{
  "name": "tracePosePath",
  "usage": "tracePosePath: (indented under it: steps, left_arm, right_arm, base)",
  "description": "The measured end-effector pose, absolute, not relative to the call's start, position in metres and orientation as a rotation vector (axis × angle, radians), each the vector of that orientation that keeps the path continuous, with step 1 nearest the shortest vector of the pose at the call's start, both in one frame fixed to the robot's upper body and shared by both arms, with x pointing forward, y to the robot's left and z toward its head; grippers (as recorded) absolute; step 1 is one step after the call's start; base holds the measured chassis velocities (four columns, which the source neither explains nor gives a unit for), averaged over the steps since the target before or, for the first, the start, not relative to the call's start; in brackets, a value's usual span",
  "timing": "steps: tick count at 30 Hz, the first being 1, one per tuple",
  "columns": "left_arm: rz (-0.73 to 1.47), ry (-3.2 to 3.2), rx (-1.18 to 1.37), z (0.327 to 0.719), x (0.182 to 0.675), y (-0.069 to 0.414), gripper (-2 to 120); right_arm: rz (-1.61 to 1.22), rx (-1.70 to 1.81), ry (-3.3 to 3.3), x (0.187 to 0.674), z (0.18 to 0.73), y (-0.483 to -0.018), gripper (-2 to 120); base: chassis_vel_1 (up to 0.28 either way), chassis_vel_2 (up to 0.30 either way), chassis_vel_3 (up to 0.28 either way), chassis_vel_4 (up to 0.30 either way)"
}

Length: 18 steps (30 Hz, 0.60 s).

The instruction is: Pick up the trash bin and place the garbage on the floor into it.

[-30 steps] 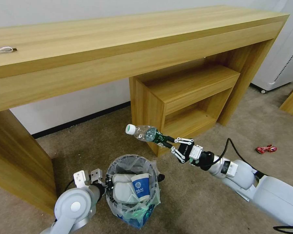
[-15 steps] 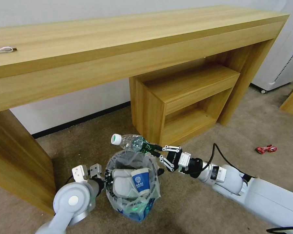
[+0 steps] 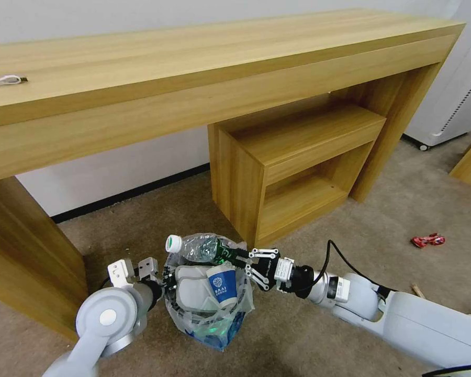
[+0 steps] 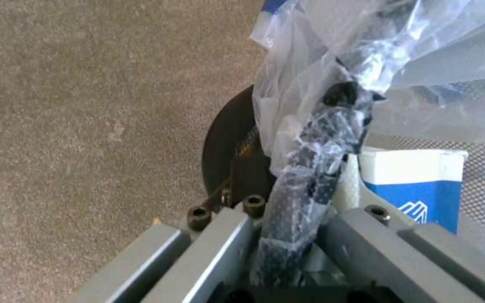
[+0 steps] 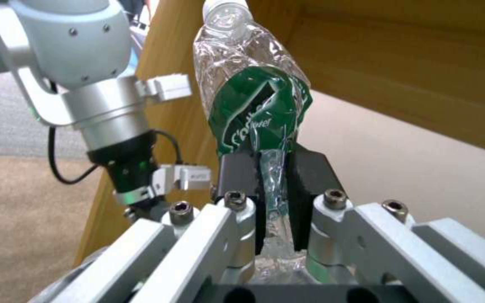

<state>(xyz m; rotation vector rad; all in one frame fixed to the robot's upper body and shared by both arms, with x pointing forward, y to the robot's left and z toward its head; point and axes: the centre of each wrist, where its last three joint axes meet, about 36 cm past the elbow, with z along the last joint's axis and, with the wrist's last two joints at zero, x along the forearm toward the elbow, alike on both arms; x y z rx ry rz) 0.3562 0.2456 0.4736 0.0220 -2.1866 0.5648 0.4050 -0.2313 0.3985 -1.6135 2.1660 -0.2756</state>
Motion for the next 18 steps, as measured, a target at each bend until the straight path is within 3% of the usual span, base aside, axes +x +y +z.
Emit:
tracePosePath:
  steps: [18]
  left_arm:
    - [0.571,-2.198,0.014,0.480,0.351,0.247,0]
  right_arm:
    - [-0.278,-1.673,2.187,0.396,0.365,-0.222,7]
  base:
    - [0.000,0.000,0.000,0.000]
